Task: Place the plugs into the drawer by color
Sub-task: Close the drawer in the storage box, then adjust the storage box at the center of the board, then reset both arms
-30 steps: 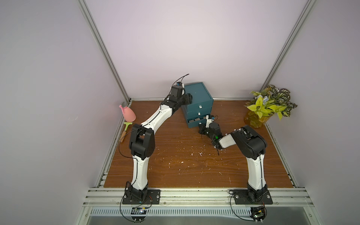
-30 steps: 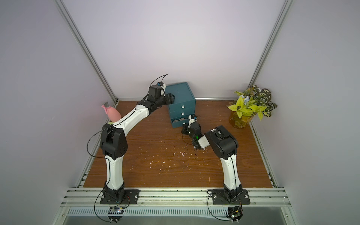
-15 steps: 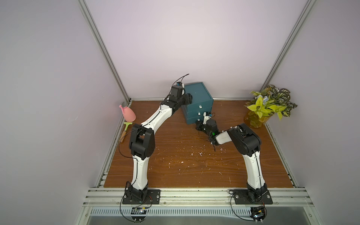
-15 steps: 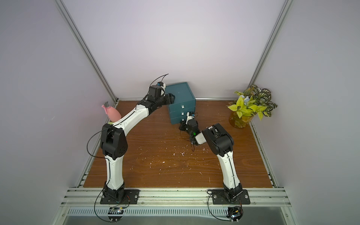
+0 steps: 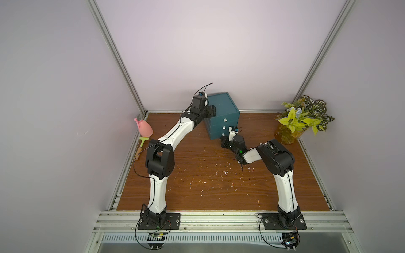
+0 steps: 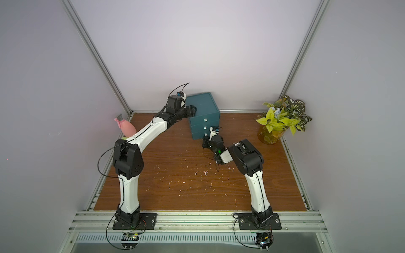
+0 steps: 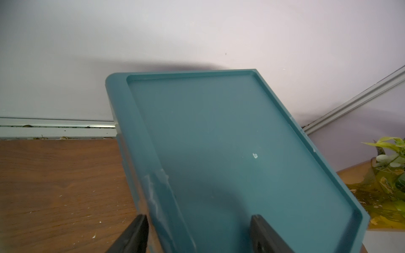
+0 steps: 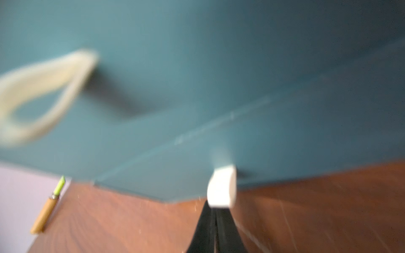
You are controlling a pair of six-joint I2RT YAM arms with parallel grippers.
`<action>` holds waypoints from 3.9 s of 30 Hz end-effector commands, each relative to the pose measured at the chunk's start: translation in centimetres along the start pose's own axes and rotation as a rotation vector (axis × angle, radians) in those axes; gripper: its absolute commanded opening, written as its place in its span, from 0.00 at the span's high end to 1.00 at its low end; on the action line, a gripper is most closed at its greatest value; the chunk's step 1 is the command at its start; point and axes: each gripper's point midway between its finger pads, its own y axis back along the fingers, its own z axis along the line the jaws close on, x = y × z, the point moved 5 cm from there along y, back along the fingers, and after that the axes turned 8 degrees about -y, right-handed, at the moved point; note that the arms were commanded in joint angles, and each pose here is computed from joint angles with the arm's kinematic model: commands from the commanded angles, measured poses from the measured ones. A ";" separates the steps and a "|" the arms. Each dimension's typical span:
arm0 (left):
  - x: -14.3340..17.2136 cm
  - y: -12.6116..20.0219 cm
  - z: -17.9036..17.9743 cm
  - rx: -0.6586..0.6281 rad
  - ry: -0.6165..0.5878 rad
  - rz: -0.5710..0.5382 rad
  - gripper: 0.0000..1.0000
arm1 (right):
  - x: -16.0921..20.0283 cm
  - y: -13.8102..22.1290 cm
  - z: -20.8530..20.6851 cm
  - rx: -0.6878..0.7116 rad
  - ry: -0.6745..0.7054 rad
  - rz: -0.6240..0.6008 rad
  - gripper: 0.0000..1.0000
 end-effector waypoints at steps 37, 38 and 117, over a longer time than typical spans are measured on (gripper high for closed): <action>-1.1 0.2 -2.2 0.139 0.052 0.052 0.31 | -18.8 6.7 6.3 -0.414 0.062 0.031 0.54; -1.1 0.0 -2.2 0.143 0.055 0.050 0.31 | -18.6 6.8 6.7 -0.423 0.062 0.033 0.55; 21.0 20.0 20.0 -0.631 -0.256 -0.443 0.02 | -9.9 23.3 -13.0 0.534 0.470 -0.498 0.00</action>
